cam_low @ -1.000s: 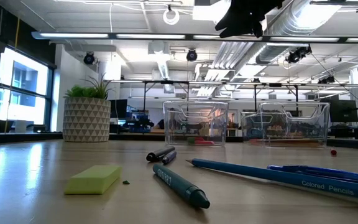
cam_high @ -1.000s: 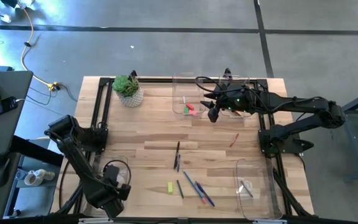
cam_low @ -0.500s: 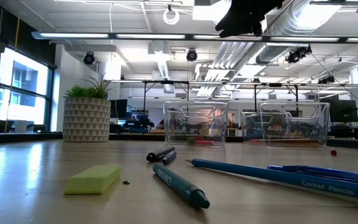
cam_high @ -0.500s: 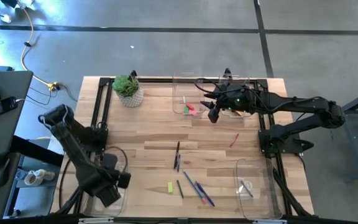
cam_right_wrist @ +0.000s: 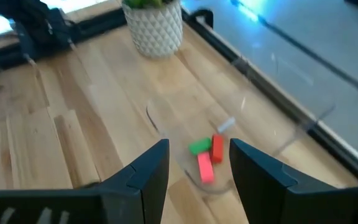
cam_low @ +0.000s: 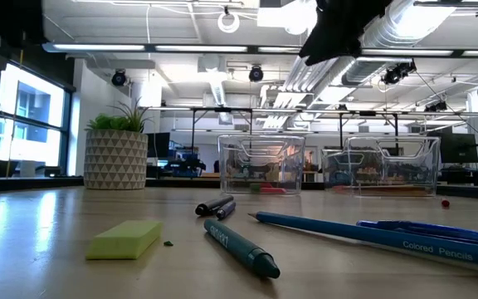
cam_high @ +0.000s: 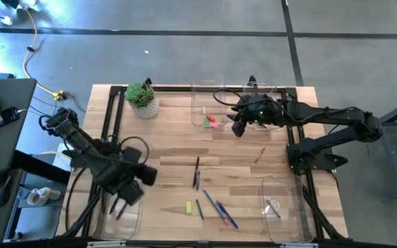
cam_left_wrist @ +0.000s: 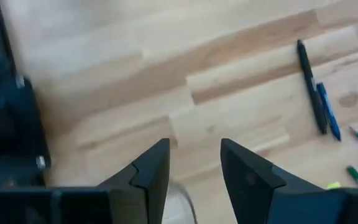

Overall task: Sort crayons/erasers/pens/pencils in bins
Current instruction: Put the black pen into the bottom left transparent bin

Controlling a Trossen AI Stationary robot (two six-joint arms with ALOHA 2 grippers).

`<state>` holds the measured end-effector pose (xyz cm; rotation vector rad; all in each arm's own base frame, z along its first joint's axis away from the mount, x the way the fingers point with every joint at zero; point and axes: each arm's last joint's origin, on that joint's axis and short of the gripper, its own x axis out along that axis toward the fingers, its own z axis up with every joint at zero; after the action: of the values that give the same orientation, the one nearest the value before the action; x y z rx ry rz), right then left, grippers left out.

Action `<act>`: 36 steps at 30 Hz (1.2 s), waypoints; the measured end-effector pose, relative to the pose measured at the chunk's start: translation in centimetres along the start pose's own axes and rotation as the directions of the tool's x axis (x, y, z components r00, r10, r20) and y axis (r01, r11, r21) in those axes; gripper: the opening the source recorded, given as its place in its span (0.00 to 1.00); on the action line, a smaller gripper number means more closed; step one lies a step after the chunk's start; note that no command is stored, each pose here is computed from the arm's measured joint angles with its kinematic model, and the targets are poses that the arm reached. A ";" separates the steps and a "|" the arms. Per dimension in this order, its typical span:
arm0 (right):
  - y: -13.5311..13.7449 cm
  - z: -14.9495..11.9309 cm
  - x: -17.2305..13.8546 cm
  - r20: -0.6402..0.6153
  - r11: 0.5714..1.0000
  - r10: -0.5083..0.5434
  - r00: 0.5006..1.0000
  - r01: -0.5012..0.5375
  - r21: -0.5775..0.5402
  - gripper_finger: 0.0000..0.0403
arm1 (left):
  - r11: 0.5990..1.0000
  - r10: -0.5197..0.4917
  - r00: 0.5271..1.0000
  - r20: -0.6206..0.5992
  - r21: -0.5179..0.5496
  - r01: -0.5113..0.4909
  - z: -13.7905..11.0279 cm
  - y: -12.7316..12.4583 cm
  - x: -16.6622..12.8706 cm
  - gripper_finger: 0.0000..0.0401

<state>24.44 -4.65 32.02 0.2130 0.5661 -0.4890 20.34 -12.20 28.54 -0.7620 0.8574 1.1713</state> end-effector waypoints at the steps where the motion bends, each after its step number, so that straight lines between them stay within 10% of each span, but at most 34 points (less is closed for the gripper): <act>1: -0.1 -0.2 0.0 -0.023 1.000 -0.006 1.000 0.006 0.006 0.40 | 1.000 0.003 1.000 0.003 0.023 -0.003 0.5 -0.2 0.3 0.33; 15: -1.0 -3.2 -0.6 -0.326 0.993 -0.088 0.941 0.107 0.041 0.40 | 0.994 -0.096 0.995 0.011 0.063 0.095 7.1 -3.9 4.1 0.33; 36: -1.0 -3.3 -0.6 -0.339 0.993 -0.091 0.936 0.113 0.045 0.40 | 0.890 -0.453 0.869 0.199 0.166 0.425 17.1 -7.8 1.2 0.33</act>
<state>21.94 -4.21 29.57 0.3331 0.9005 -0.5765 30.97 1.35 36.17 -0.6625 0.5119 0.7733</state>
